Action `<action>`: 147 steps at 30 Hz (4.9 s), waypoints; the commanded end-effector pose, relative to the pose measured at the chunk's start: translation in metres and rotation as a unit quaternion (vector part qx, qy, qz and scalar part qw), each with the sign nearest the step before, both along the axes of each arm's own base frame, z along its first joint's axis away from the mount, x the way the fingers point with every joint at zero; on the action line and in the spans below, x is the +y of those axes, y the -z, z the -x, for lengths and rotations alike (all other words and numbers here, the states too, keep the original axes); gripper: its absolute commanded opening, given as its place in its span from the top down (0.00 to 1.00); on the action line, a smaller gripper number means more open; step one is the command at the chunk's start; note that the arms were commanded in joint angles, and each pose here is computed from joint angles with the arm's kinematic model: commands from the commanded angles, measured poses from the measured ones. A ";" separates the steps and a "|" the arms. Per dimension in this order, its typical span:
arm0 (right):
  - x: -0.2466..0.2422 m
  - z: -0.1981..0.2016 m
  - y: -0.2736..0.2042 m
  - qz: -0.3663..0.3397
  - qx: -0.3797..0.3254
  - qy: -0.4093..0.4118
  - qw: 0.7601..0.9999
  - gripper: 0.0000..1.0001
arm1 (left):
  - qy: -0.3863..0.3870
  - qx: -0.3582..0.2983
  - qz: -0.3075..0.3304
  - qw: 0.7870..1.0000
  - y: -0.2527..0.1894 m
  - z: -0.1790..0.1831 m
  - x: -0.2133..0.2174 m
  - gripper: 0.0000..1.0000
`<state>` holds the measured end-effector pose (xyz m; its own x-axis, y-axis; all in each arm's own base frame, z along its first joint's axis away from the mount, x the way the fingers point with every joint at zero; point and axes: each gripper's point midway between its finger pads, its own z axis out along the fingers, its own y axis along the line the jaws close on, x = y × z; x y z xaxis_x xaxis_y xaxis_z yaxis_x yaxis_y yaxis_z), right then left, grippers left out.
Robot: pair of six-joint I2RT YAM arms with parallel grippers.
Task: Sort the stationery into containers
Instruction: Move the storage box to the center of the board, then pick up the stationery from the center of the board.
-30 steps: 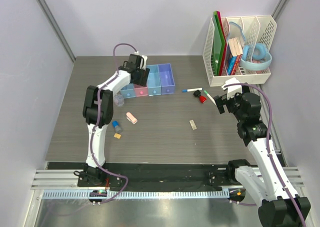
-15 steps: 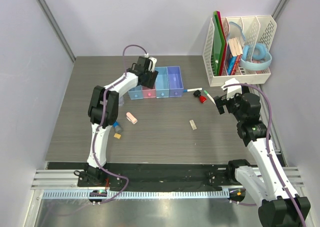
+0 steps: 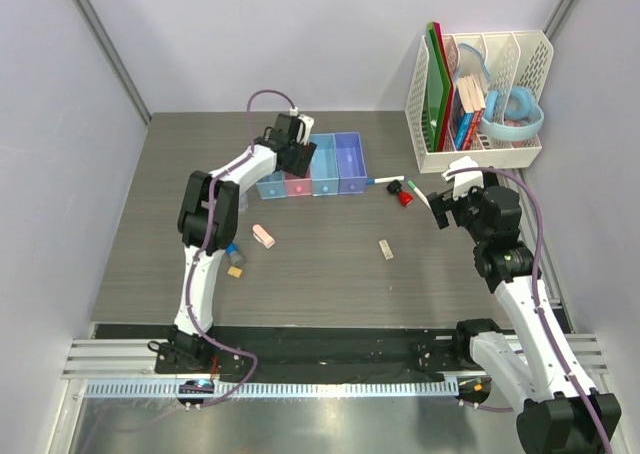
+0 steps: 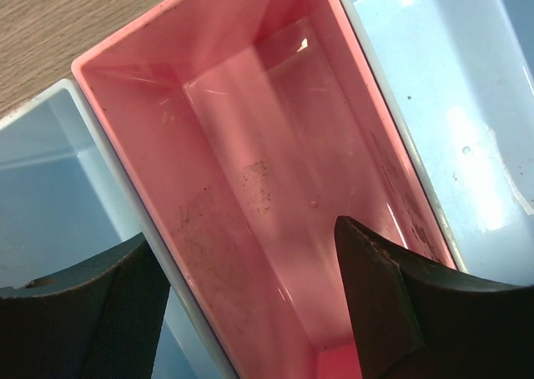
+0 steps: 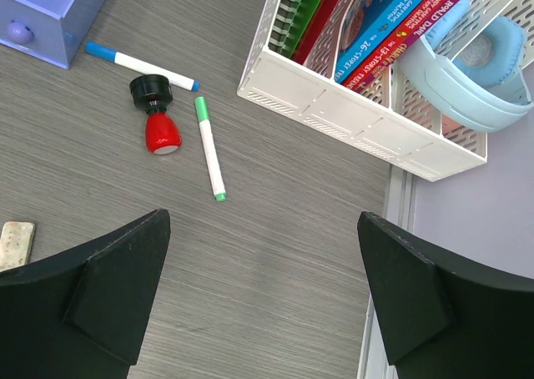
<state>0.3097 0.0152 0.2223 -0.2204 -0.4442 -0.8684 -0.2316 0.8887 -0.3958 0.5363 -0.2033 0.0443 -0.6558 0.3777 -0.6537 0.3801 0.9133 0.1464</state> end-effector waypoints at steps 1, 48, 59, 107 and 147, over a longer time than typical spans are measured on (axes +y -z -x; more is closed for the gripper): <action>0.003 -0.002 -0.006 -0.005 -0.012 -0.005 1.000 0.00 | 0.002 -0.064 0.017 0.998 -0.051 -0.018 -0.006 0.24; 0.018 0.009 -0.008 -0.008 0.001 -0.053 0.999 0.00 | -0.021 0.069 -0.025 0.997 -0.061 0.120 0.143 0.07; 0.019 0.008 -0.005 -0.008 0.006 -0.054 0.998 0.00 | -0.032 0.080 -0.026 0.996 -0.035 0.108 0.151 0.11; 0.058 0.011 -0.052 -0.090 0.013 -0.134 0.987 0.00 | 0.000 0.071 0.056 0.996 -0.072 0.119 0.128 0.87; 0.276 0.000 -0.132 -0.493 0.296 -0.546 0.609 0.00 | 0.252 -0.223 0.430 0.838 -0.304 0.247 -0.008 1.00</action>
